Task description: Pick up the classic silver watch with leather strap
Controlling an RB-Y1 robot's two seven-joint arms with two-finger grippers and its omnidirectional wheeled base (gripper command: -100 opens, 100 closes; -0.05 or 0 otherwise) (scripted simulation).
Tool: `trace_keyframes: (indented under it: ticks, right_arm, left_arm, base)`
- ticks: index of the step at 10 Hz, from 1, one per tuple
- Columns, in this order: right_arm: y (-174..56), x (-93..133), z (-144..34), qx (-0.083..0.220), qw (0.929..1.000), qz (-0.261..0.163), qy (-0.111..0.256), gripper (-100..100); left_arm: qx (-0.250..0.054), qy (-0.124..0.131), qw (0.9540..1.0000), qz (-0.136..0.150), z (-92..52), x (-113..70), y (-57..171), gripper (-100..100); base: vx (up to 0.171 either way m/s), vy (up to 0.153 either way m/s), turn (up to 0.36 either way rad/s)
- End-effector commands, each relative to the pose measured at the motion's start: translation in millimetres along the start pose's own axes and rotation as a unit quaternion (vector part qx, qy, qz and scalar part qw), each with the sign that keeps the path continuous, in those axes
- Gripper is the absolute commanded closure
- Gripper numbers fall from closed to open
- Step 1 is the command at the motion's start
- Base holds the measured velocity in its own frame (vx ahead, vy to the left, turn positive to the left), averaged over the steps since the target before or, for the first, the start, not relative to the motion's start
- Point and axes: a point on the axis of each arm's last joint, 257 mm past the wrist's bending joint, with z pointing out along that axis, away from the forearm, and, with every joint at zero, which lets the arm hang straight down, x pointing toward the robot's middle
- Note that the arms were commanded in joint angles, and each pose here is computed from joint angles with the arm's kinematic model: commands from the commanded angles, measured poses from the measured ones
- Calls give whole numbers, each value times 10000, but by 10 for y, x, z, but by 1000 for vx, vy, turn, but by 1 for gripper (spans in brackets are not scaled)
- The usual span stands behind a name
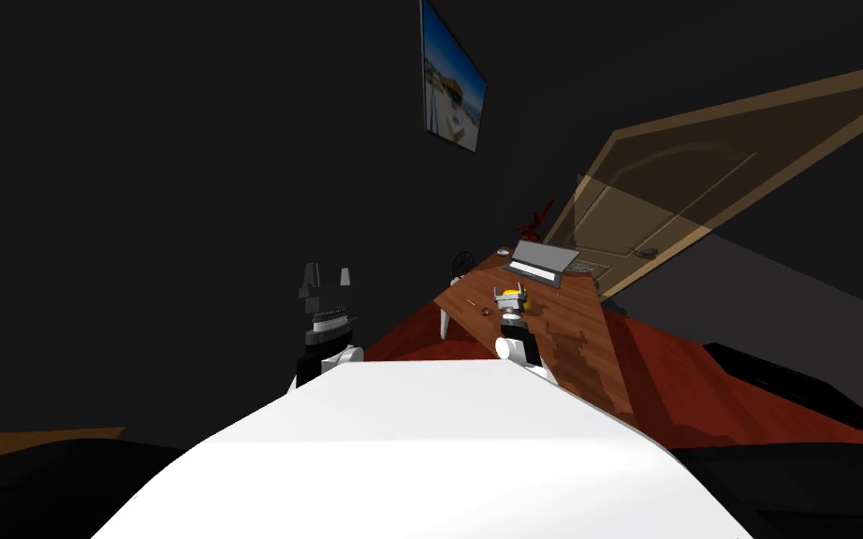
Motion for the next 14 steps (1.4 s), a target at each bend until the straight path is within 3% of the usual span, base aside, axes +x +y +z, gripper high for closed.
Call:
trace_keyframes:
  ticks: [1, 3, 5, 6, 7, 8, 9, 11, 12, 14]
  right_arm:
    - [-75, -161, -24, 93, 9996, 214, -184, -100]
    - [-240, -427, -6, 232, 9953, 773, -529, -100]
    - [-292, -528, -49, 275, 9942, 815, -651, -100]
    - [-371, -669, -50, 321, 9895, 1124, -847, -100]
    - [-398, -710, -72, 349, 9892, 1111, -892, -100]
    - [-466, -836, -69, 374, 9834, 1418, -1073, -100]
    - [-501, -891, -103, 409, 9828, 1399, -1135, -100]
    - [-639, -1142, -115, 452, 9683, 1948, -1496, -100]
    - [-693, -1243, -182, 491, 9661, 1947, -1623, -100]
    - [-845, -1536, -253, 529, 9476, 2404, -2036, -100]
  left_arm:
    - [0, 0, 10000, 0, 0, 0, 0, 0]
    - [0, 0, 10000, 0, 0, 0, 0, 0]
    - [0, 0, 10000, 0, 0, 0, 0, 0]
    - [0, 0, 10000, 0, 0, 0, 0, 0]
    - [0, 0, 10000, 0, 0, 0, 0, 0]
    - [0, 0, 10000, 0, 0, 0, 0, 0]
    - [0, 0, 10000, 0, 0, 0, 0, 0]
    - [0, 0, 10000, 0, 0, 0, 0, 0]
    - [0, 0, 10000, 0, 0, 0, 0, 0]
    - [0, 0, 10000, 0, 0, 0, 0, 0]
  base:
    - [14, 2, 35]
    - [16, 4, 94]
    - [8, 3, 11]
    - [6, 3, 63]
    - [6, 2, 47]
    - [7, 3, 72]
    - [7, 1, 34]
    - [9, 4, 79]
    - [8, 2, 38]
    - [7, 1, 81]
